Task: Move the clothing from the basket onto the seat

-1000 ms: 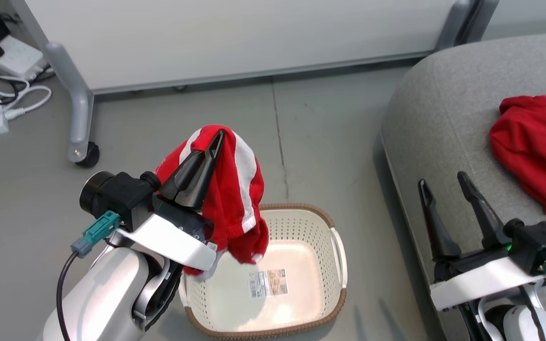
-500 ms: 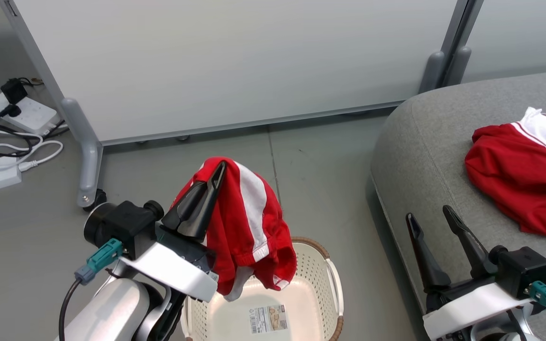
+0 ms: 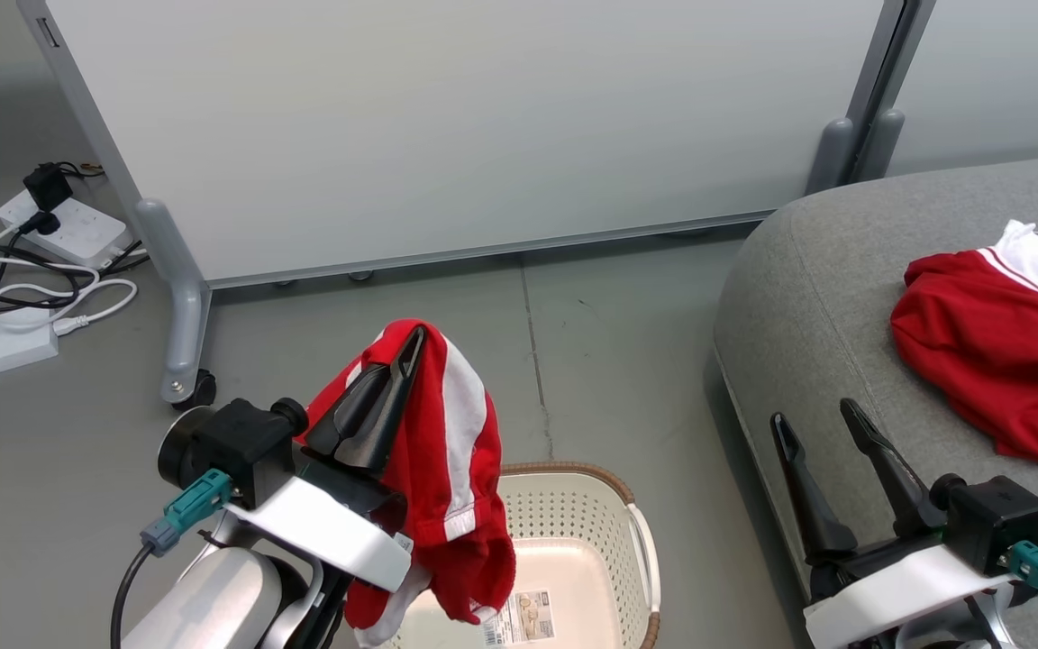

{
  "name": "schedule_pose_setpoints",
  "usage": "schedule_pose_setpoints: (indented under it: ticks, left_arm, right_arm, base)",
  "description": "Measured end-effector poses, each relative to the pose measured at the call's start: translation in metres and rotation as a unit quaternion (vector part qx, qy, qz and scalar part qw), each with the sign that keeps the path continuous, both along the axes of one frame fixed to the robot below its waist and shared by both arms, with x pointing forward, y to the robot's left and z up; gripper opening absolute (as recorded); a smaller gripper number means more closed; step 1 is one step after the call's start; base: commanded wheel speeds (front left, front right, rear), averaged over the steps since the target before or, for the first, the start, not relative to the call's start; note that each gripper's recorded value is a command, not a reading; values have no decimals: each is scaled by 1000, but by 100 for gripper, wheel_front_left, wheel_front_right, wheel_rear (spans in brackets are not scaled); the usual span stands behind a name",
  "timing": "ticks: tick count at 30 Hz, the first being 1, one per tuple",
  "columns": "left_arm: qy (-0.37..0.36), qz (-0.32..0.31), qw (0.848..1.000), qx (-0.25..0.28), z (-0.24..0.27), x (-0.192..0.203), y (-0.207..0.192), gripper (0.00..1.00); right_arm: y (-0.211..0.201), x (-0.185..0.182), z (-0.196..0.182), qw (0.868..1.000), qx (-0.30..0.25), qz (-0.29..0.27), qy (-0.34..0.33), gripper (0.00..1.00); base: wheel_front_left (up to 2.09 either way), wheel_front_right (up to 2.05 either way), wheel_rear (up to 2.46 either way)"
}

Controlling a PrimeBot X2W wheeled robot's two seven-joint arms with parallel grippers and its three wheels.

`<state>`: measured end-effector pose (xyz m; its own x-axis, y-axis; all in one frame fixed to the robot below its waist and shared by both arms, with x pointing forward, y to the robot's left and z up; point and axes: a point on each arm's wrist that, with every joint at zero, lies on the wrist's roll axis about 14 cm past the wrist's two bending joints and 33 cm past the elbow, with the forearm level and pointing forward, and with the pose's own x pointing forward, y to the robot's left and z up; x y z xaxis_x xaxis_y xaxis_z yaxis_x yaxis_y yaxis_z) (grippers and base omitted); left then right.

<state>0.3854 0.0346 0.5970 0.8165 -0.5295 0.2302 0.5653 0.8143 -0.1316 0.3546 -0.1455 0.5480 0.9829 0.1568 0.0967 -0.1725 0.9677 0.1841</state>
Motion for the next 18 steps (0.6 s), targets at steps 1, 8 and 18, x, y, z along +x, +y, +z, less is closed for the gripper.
schedule_pose_setpoints:
  ticks: [1,8,18]
  left_arm:
    - [-1,1,1000,0,0,0,1,0]
    - [-1,2,1000,0,1,-1,2,0]
    - [1,2,1000,2,-1,-1,2,0]
  right_arm:
    - [0,0,1,1000,1,1,-1,100]
    - [2,0,1,1000,3,4,-1,100]
    - [2,0,0,1000,5,4,0,100]
  base:
    - [0,0,0]
    - [0,0,0]
    - [0,0,0]
